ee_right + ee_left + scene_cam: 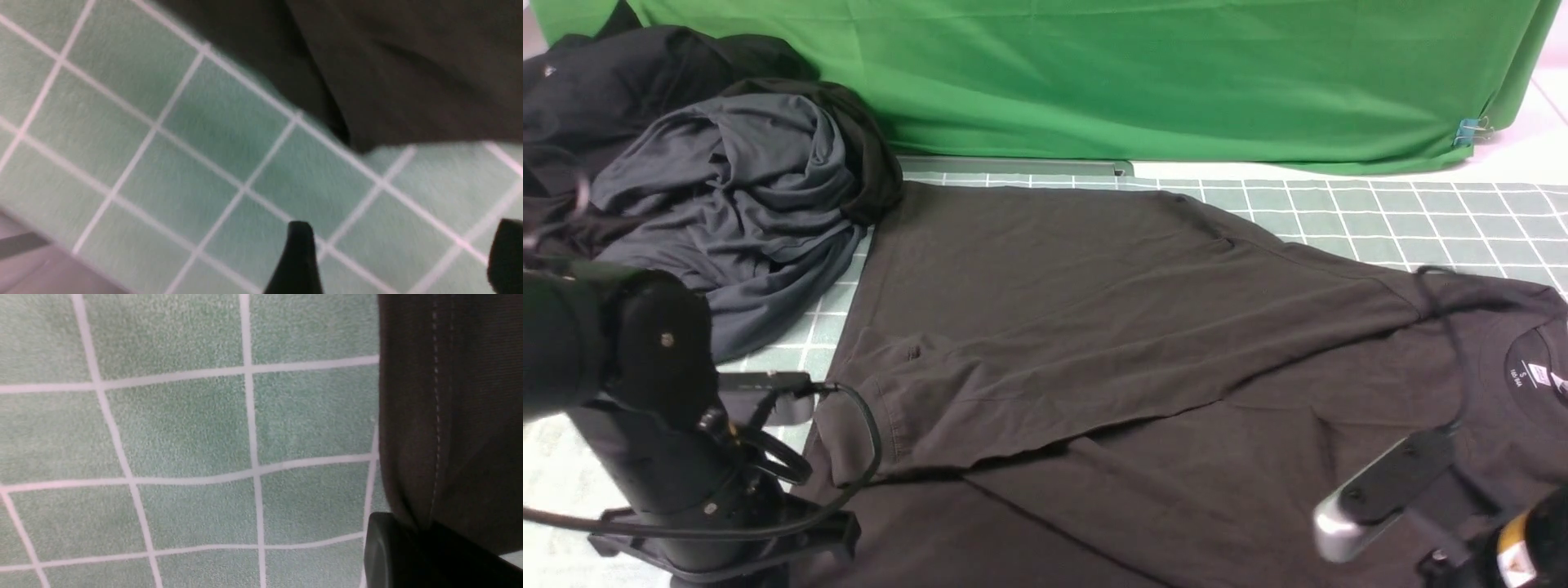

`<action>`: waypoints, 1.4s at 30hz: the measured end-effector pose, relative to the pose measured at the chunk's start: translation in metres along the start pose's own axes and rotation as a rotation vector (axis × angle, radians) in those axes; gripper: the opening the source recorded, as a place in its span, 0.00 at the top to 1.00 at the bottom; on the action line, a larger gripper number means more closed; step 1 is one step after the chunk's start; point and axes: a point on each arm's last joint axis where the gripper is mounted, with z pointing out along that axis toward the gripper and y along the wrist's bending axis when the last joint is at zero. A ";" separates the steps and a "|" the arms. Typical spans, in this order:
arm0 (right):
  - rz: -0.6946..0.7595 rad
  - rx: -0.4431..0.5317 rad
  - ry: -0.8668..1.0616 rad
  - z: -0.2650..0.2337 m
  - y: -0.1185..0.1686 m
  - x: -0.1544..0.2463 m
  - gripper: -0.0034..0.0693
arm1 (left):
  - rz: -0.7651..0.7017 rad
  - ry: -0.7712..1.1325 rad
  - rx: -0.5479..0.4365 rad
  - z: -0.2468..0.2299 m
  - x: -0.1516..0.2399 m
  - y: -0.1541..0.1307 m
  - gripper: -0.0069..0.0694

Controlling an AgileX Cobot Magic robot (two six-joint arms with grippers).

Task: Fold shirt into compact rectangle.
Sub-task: 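Grasp the near edge of the shirt at its hem and shoulder corners, then fold the black garment in half by bringing its near edge over to the far edge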

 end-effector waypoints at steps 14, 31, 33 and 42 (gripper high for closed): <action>-0.051 0.014 0.092 0.039 -0.001 -0.010 0.89 | -0.002 0.039 0.040 -0.011 0.012 -0.002 0.89; 0.030 0.151 -0.185 -0.094 -0.016 -0.015 0.92 | -0.146 -0.352 0.137 -0.117 -0.002 0.009 0.89; 0.038 0.177 -0.210 -0.101 -0.024 -0.035 0.92 | -0.176 -0.382 0.137 -0.126 -0.022 0.016 0.89; 0.092 0.255 -0.264 -0.087 -0.094 -0.137 0.92 | -0.167 -0.415 0.141 -0.131 -0.127 0.020 0.89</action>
